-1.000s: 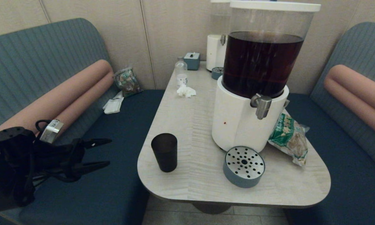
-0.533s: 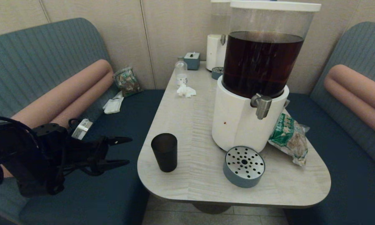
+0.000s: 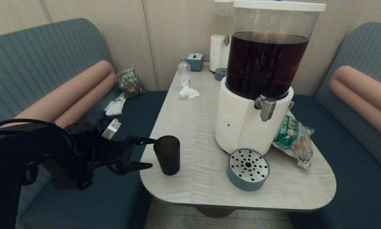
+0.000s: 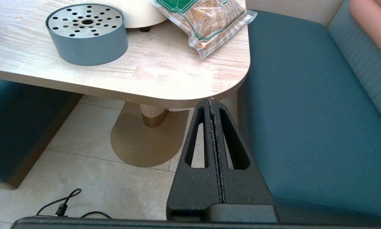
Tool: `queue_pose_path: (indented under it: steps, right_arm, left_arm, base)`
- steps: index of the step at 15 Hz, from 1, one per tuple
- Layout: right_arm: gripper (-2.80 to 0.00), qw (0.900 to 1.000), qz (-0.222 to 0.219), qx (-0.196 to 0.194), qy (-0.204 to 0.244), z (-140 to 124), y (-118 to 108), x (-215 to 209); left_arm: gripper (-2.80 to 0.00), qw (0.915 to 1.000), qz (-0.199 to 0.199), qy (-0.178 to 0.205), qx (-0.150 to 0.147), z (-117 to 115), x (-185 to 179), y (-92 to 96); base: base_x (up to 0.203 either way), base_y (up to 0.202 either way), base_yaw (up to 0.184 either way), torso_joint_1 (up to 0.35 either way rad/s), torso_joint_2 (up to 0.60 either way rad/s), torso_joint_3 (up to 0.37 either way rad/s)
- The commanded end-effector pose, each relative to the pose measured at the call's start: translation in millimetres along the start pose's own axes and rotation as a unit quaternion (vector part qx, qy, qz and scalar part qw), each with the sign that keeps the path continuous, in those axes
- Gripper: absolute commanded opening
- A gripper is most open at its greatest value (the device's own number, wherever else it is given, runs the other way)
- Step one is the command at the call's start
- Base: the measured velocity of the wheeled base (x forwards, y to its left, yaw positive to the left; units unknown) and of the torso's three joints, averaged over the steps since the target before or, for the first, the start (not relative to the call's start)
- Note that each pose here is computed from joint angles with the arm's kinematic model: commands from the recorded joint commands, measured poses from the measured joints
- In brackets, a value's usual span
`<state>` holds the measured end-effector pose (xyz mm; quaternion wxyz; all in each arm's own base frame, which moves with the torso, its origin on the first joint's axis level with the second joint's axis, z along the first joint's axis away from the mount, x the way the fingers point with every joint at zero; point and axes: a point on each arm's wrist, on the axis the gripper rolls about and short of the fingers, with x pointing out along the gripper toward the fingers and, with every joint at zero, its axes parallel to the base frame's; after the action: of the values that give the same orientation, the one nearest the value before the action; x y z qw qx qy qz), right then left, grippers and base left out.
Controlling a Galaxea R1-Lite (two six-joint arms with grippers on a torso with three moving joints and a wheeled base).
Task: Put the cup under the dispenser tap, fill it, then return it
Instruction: Pick up the cup
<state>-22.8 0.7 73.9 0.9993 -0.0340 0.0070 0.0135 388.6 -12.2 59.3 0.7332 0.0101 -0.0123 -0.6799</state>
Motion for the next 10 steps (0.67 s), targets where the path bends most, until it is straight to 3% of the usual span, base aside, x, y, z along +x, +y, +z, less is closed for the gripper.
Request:
queue_pose_path:
  steps: [1, 7, 10]
  right_arm:
    - [-2.8, 1.0, 0.001, 0.0, 0.002, -0.3, 0.0, 0.4]
    - [-2.8, 1.0, 0.001, 0.0, 0.002, -0.4, 0.0, 0.3]
    - [-2.8, 1.0, 0.0, 0.001, 0.002, 0.1, 0.0, 0.3]
  left_arm:
    - [0.0, 0.9998, -0.021, -0.001, 0.005, 1.5, 12.8, -1.6]
    - [0.0, 0.9995, -0.032, -0.002, -0.003, -2.0, 39.2, -6.0]
    - [0.0, 1.0, 0.001, -0.005, -0.007, -7.7, 48.6, -1.6]
  base:
    - [0.0, 0.0, 0.0, 0.0, 0.0, 0.0]
    - [0.0, 0.0, 0.0, 0.0, 0.0, 0.0]
    - [0.0, 0.0, 0.0, 0.0, 0.0, 0.0]
